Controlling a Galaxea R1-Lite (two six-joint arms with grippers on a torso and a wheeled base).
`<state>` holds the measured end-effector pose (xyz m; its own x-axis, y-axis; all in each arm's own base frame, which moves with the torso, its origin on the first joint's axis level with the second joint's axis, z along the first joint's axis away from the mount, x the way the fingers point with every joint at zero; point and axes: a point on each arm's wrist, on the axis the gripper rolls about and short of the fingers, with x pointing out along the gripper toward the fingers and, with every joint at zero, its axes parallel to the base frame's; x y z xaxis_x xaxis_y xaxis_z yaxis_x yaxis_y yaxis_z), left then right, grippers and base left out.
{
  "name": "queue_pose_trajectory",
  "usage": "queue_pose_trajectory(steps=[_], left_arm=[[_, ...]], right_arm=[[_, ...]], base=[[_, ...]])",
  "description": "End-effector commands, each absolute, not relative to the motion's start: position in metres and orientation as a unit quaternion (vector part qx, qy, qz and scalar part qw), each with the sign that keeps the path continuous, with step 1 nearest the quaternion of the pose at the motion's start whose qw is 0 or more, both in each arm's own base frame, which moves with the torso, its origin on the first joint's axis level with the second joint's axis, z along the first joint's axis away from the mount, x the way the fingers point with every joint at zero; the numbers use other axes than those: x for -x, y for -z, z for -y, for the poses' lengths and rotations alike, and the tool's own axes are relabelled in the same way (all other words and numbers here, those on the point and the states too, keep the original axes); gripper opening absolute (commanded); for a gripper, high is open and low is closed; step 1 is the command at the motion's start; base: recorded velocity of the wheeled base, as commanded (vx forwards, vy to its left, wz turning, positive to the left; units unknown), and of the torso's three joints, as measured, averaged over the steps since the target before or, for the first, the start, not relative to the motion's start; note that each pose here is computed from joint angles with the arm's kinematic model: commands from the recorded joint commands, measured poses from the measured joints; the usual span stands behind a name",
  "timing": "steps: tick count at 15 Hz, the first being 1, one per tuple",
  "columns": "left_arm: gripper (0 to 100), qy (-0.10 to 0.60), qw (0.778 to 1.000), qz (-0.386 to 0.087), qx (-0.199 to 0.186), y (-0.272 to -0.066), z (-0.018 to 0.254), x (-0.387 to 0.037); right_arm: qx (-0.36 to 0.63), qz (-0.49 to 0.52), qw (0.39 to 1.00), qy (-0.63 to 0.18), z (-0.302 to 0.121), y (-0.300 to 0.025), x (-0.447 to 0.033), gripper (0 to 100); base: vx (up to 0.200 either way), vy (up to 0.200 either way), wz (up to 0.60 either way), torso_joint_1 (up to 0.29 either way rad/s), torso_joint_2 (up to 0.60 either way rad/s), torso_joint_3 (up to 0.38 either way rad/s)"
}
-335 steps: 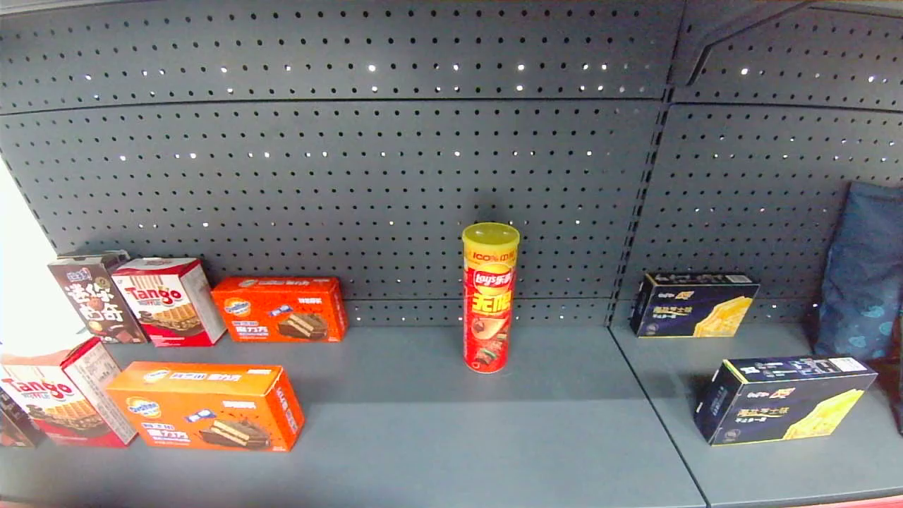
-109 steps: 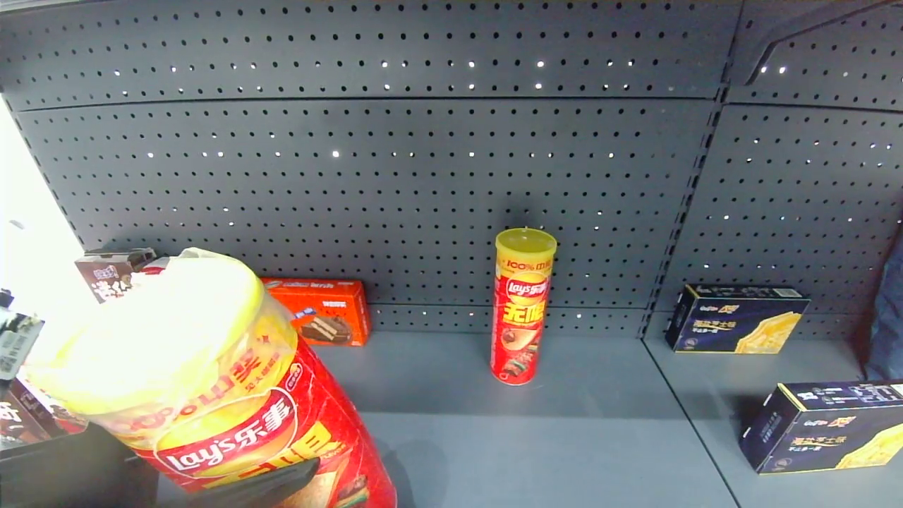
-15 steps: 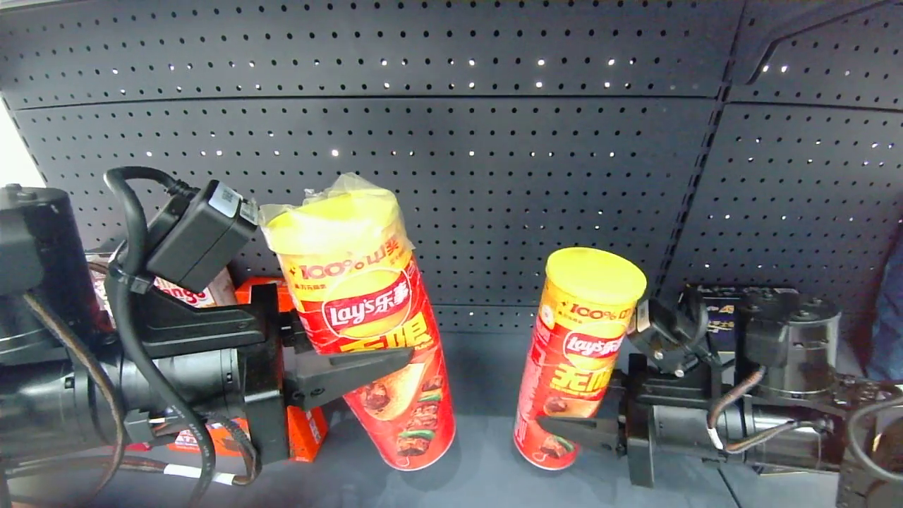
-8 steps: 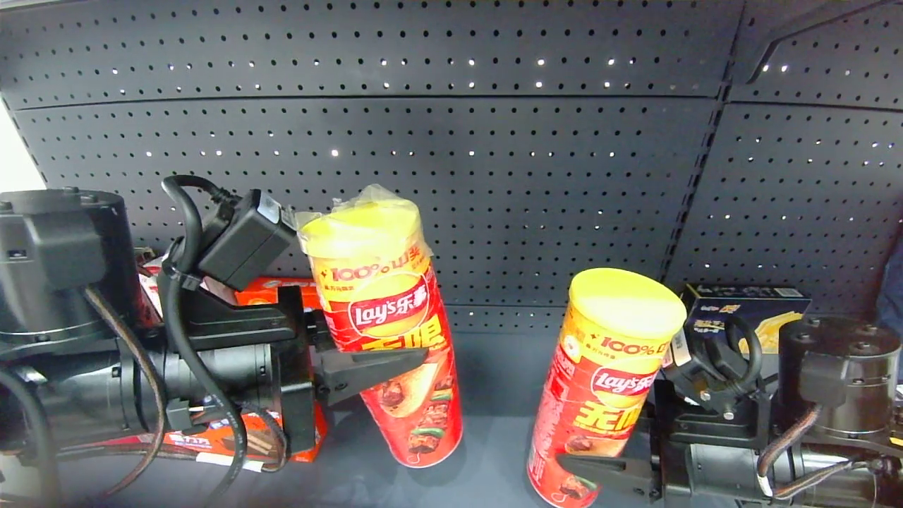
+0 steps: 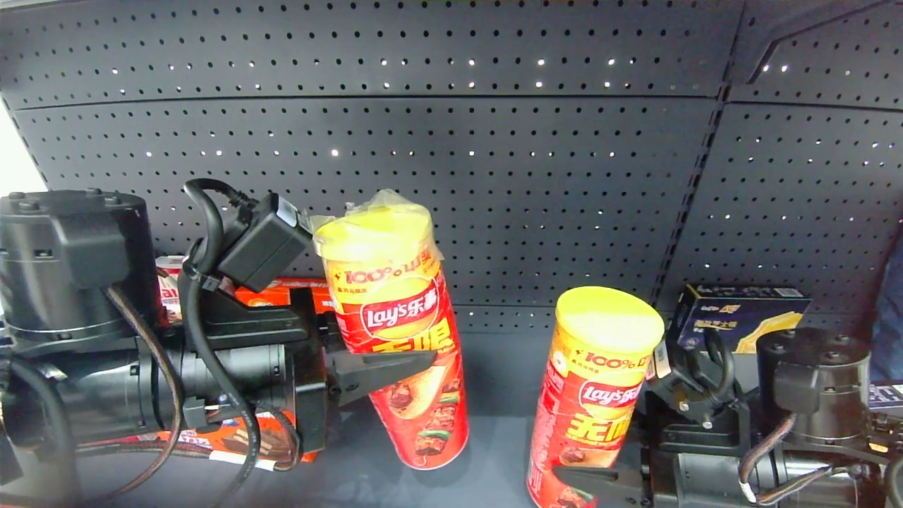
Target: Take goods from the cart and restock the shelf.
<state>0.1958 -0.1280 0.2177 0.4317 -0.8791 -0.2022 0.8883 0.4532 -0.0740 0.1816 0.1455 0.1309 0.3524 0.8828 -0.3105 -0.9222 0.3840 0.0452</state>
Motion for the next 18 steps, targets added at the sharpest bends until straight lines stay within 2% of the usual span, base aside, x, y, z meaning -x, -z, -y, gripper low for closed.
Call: queue_pose_trajectory(steps=[1, 18], left_arm=[[0, 0.522, 0.846, -0.107, -0.022, -0.217, 0.128, -0.196], [0, 0.520, 0.846, -0.115, -0.022, -0.213, 0.127, -0.195]], right_arm=[[0.069, -0.152, 0.818, -0.551, -0.148, -0.125, -0.185, 0], [0.077, -0.157, 0.816, -0.551, -0.158, -0.112, -0.183, 0]], base=[[0.000, 0.000, 0.00, 0.000, 0.00, 0.000], [0.000, 0.000, 0.00, 0.000, 0.00, 0.000]])
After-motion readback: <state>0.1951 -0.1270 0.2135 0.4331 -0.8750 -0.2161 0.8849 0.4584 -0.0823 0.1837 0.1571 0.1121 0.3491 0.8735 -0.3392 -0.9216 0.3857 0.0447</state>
